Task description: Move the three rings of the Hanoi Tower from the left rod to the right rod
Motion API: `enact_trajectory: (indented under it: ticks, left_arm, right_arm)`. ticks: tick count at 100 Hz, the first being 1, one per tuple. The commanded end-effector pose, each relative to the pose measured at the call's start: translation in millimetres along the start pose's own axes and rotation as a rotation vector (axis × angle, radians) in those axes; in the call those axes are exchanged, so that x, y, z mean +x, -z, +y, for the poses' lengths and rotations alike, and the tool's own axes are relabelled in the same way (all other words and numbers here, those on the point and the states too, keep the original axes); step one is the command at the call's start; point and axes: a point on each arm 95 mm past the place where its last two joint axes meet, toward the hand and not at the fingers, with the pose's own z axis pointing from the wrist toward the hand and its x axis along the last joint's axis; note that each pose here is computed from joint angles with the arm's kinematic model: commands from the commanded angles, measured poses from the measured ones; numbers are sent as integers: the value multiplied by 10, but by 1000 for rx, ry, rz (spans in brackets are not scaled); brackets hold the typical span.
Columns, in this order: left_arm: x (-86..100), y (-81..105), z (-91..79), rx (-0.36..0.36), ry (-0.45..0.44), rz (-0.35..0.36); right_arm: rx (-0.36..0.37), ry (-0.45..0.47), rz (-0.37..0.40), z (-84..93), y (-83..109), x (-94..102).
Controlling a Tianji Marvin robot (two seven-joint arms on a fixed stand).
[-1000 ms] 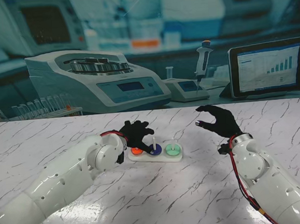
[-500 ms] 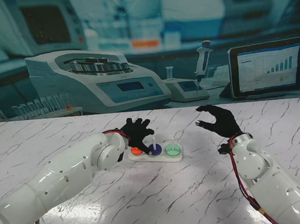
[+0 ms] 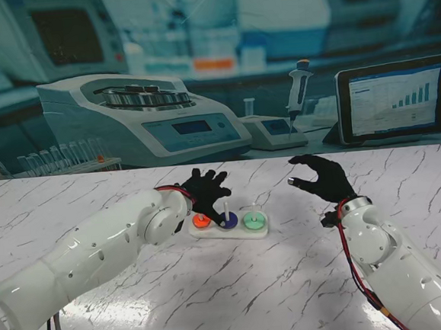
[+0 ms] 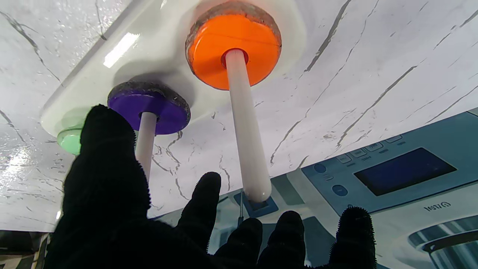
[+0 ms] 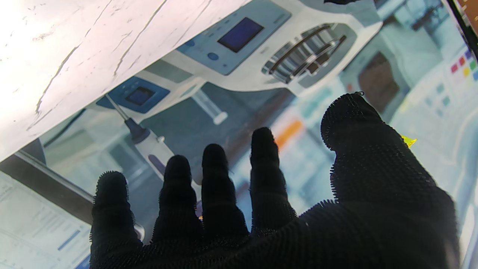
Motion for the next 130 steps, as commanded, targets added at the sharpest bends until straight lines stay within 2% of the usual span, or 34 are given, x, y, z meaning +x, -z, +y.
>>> enact_trajectory:
  ticks: [1, 69, 130]
  left_arm:
    - [46, -39, -15, -13, -1, 32]
    - [82, -138, 158, -75, -9, 50]
    - [84, -129, 188, -88, -3, 77]
  right_arm:
    - [3, -11, 0, -58, 20, 23]
    - [4, -12, -4, -63, 20, 14]
    - [6, -10, -5, -62, 20, 8]
